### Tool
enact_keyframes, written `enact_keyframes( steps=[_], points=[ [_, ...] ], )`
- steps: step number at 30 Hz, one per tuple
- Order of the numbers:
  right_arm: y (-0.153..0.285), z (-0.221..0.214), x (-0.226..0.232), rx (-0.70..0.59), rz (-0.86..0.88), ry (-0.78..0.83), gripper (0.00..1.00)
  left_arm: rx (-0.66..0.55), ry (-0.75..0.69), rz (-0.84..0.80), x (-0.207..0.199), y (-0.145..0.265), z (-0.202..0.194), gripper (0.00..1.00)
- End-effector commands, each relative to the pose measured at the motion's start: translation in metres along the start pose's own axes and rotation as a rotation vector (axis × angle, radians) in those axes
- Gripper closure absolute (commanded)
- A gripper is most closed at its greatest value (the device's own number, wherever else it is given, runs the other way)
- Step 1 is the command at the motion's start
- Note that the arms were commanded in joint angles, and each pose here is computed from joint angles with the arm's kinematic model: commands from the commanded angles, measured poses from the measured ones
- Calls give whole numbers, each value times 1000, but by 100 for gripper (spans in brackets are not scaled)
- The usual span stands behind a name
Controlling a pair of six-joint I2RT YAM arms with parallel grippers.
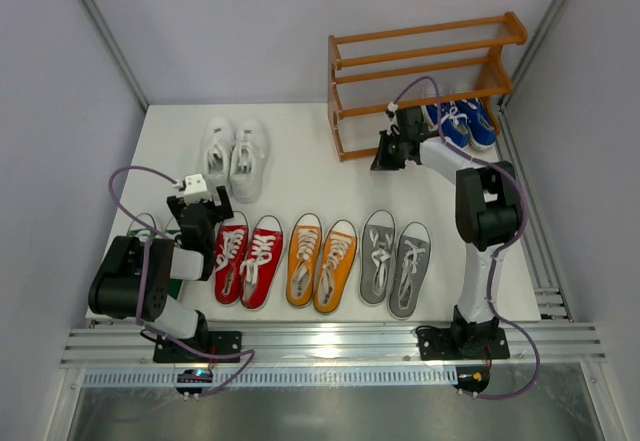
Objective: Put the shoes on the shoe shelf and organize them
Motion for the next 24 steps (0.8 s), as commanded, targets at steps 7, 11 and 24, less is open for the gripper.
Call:
enact_keyframes(
  steps=[7, 11, 24],
  points=[
    [-36, 47, 17, -67, -226, -43, 96, -74, 31, -6, -4, -4, 17, 0],
    [-52, 54, 17, -82, -258, -52, 96, -71, 31, -6, -4, -4, 17, 0],
    [-26, 54, 39, -183, -122, 10, 69, -74, 31, -3, -4, -5, 17, 0]
  ],
)
Point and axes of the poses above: each gripper's point midway between its finger pads, its own y axis back along the fingers, its own x axis along the line the jaws close on, z = x × y, the point moved 10 cm from there along y, back along the fingers, and after that the axes turned 8 degrees about y, right-handed, at the moved point
